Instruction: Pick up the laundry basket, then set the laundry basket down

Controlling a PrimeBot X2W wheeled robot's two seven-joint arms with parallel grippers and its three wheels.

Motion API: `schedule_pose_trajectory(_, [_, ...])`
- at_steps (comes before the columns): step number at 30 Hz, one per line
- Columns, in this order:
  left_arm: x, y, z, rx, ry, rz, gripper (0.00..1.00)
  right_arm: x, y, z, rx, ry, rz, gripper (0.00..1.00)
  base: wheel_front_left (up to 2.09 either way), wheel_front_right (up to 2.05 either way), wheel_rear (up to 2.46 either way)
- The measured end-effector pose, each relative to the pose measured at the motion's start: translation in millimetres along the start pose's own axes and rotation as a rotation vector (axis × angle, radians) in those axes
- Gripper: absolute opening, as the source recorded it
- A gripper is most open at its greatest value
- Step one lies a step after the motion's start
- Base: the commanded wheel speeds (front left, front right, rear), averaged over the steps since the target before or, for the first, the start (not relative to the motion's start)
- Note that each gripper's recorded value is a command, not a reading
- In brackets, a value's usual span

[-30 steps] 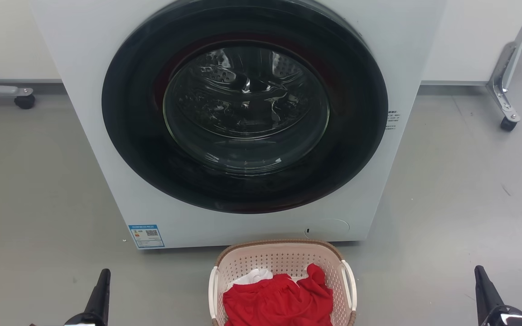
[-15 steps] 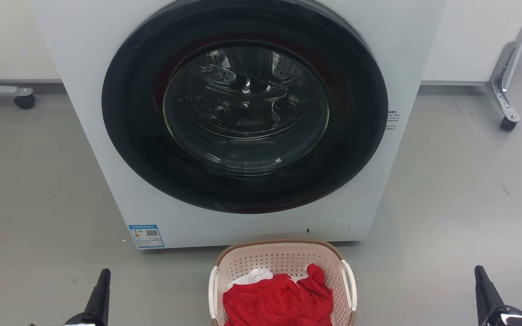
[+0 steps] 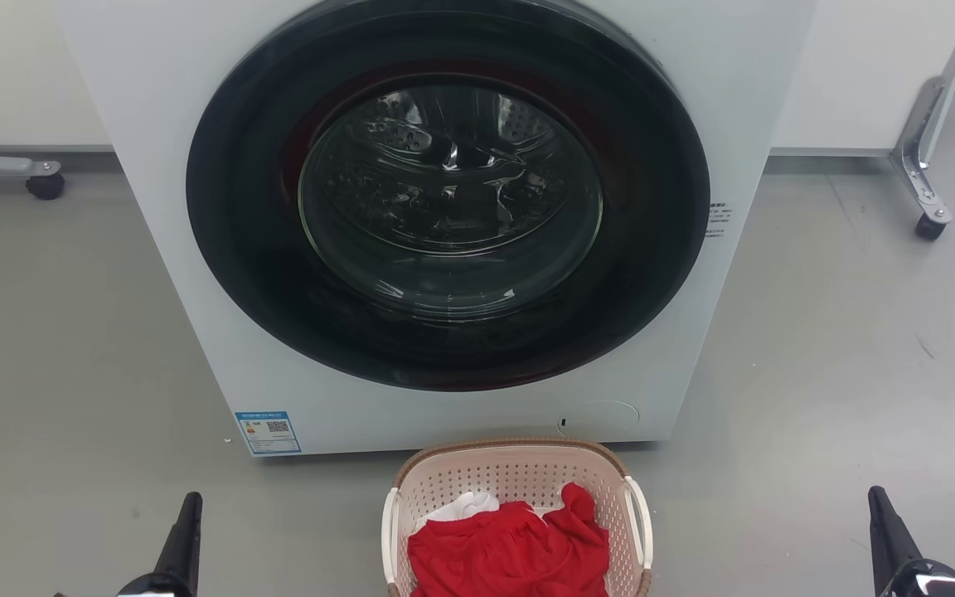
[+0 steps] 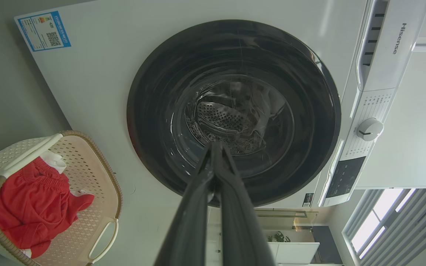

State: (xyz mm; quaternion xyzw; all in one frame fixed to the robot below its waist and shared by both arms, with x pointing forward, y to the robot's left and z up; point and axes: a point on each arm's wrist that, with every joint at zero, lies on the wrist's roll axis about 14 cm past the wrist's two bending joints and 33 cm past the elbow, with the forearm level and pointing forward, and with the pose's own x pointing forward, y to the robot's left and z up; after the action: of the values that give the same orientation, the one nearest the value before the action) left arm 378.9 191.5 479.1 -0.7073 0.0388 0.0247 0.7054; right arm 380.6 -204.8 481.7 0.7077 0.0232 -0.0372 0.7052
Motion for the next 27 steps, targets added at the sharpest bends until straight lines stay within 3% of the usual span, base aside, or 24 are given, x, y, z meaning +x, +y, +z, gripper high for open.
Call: schedule_pose_trajectory(27, [0.0,0.0,0.0,0.0,0.0,0.0,0.0,0.0,0.0,0.0,0.0,0.0,0.0,0.0,0.0,0.0,0.0])
